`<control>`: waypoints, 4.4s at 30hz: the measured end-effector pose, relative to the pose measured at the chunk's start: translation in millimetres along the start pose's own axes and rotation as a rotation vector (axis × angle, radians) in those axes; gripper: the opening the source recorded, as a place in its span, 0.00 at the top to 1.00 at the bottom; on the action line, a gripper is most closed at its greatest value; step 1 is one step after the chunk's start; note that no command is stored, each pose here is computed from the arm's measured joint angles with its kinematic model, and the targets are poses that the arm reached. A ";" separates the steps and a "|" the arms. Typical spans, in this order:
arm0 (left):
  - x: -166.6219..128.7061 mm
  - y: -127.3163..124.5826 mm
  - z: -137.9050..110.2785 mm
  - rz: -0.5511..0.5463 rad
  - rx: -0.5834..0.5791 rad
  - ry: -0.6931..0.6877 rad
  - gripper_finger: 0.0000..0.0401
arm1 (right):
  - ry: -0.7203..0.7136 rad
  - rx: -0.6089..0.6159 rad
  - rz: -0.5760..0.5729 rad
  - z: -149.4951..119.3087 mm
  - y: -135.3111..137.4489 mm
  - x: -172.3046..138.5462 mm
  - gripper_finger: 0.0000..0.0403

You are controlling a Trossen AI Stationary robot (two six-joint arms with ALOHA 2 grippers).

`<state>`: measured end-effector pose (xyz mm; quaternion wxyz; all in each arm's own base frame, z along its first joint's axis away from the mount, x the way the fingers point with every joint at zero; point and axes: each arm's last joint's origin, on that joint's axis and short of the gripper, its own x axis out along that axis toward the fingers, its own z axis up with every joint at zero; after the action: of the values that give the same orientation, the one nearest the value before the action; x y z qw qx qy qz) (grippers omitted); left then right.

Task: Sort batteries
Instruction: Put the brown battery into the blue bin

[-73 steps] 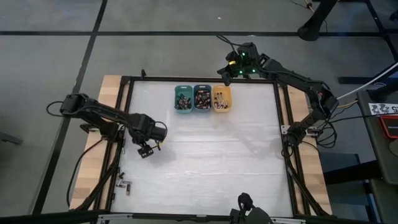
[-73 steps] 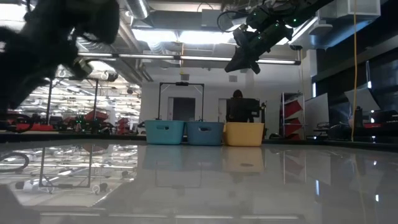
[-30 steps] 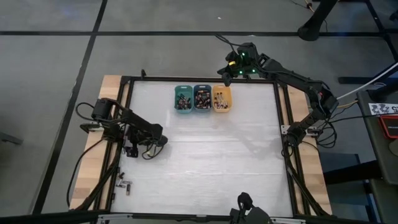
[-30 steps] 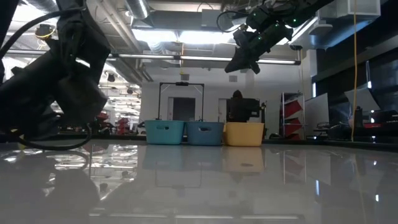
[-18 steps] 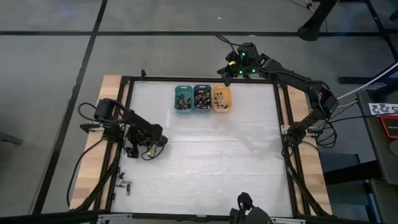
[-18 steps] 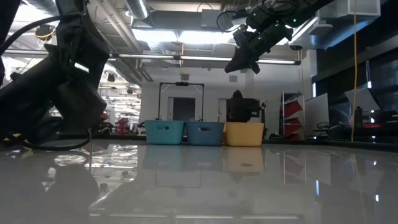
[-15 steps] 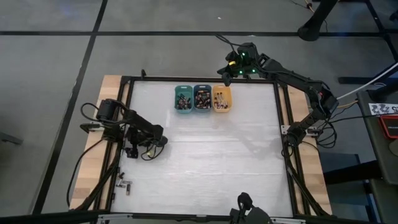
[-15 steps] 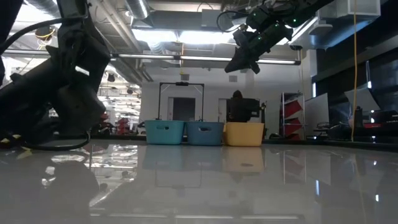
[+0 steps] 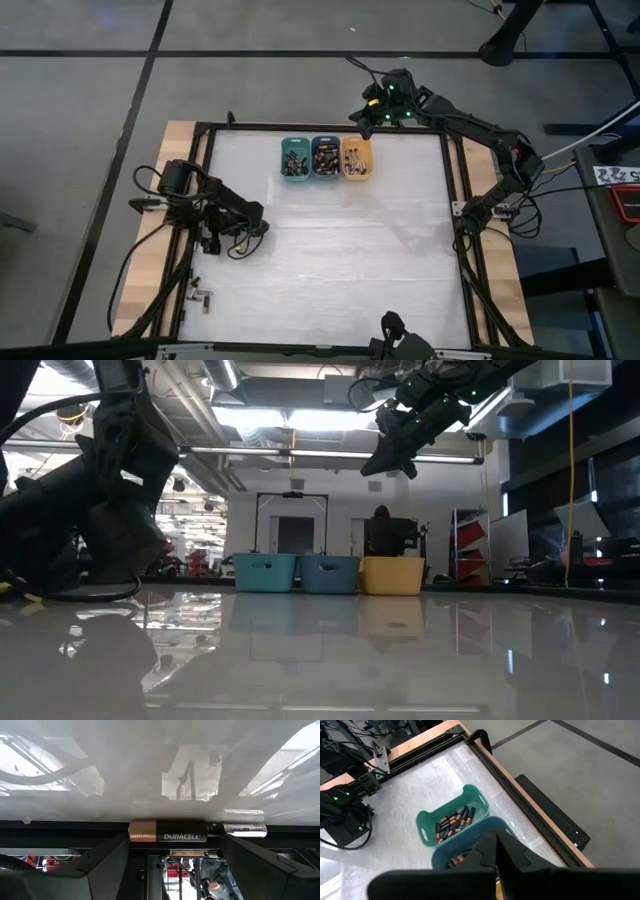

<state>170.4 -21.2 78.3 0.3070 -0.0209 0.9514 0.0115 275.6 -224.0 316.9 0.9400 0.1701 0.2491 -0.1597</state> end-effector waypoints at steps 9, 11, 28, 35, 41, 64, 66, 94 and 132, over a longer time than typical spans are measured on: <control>0.3 0.0 0.4 0.004 0.001 -0.005 0.23 | 0.007 0.003 0.000 -0.7 0.1 0.0 1.00; 0.5 0.0 0.4 0.005 0.001 -0.005 0.23 | 0.007 0.003 0.000 -0.7 0.1 0.0 1.00; 1.7 0.2 0.6 0.008 -0.010 -0.010 0.42 | 0.072 0.004 0.051 -7.3 1.5 -0.3 1.00; -11.8 -0.5 -4.0 0.010 -0.063 -0.104 0.49 | 0.090 -0.008 0.052 -9.2 1.5 -0.4 1.00; -47.7 -2.1 -16.9 -0.013 -0.124 -0.390 0.49 | 0.088 -0.027 0.052 -9.0 1.5 -0.4 1.00; -130.9 -17.6 -97.3 -0.289 -0.578 -1.158 0.52 | 0.291 -0.411 0.499 -66.2 101.0 58.4 1.00; -138.8 -27.0 -100.6 -0.349 -0.498 -1.260 0.53 | 0.392 -0.290 0.622 -80.3 101.7 61.5 1.00; -149.0 -74.5 -108.2 -0.021 0.122 -1.538 0.74 | 0.415 -0.016 0.306 -133.5 284.0 -118.8 1.00; -163.1 -247.1 16.7 -0.391 0.183 -1.673 0.34 | 0.389 0.009 0.410 -197.6 369.8 -60.6 1.00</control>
<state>323.9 -262.1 157.9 0.9035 -0.1443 0.3892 -0.1064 286.2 197.5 275.7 0.8865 0.2484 0.3843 0.0684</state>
